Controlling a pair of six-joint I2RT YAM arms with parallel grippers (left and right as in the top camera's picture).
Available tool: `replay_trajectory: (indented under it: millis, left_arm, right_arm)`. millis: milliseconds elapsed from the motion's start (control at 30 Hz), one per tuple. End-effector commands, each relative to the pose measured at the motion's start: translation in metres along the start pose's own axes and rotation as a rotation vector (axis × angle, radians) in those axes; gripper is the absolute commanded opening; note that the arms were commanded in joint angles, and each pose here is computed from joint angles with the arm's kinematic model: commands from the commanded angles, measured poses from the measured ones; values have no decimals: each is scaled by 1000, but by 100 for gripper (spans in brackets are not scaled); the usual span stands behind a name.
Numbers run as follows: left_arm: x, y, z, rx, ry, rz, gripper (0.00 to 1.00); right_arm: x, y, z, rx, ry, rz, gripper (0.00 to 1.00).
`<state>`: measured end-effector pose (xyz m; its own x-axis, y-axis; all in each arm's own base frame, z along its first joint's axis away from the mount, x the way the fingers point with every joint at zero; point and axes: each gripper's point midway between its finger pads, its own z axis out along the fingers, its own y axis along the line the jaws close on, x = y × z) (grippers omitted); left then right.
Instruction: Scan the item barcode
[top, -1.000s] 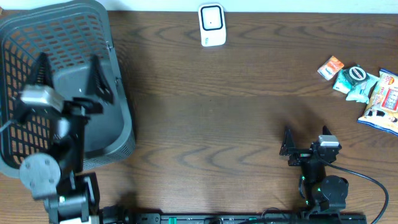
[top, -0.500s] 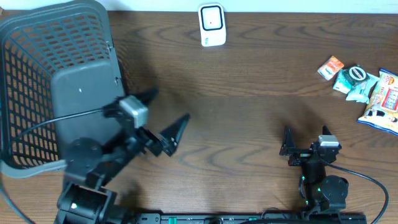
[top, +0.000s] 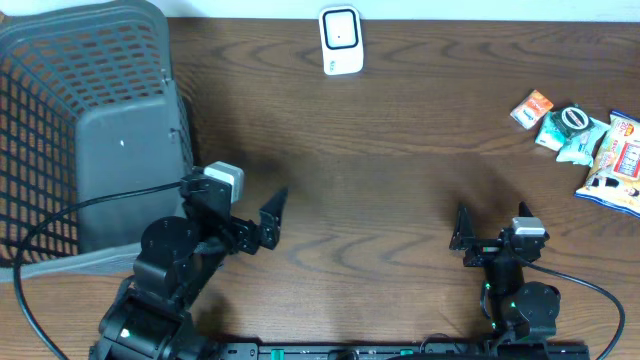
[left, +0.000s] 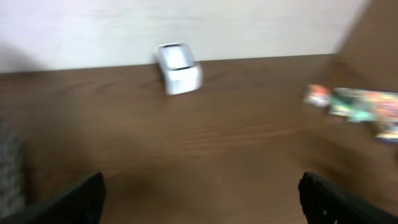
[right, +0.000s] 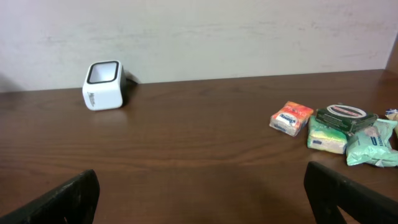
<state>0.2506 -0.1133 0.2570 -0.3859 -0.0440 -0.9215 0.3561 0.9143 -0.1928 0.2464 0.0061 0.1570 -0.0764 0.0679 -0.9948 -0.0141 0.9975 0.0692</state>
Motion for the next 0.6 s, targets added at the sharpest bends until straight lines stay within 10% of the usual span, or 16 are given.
replay_trajectory:
  millis: [0,200,567]
  left_arm:
    - [32,72,-3,-358,76,-43,98]
    - [18,122,-22,-555,6,-102,98]
    - [-32,102,-23,-399,-199,-106,98]
  right_arm:
    - [1,1,0,-5,1,-9,99]
    - [1,1,0,-5,1,-9,99]
    - [1,1,0,-5,1,-9,99]
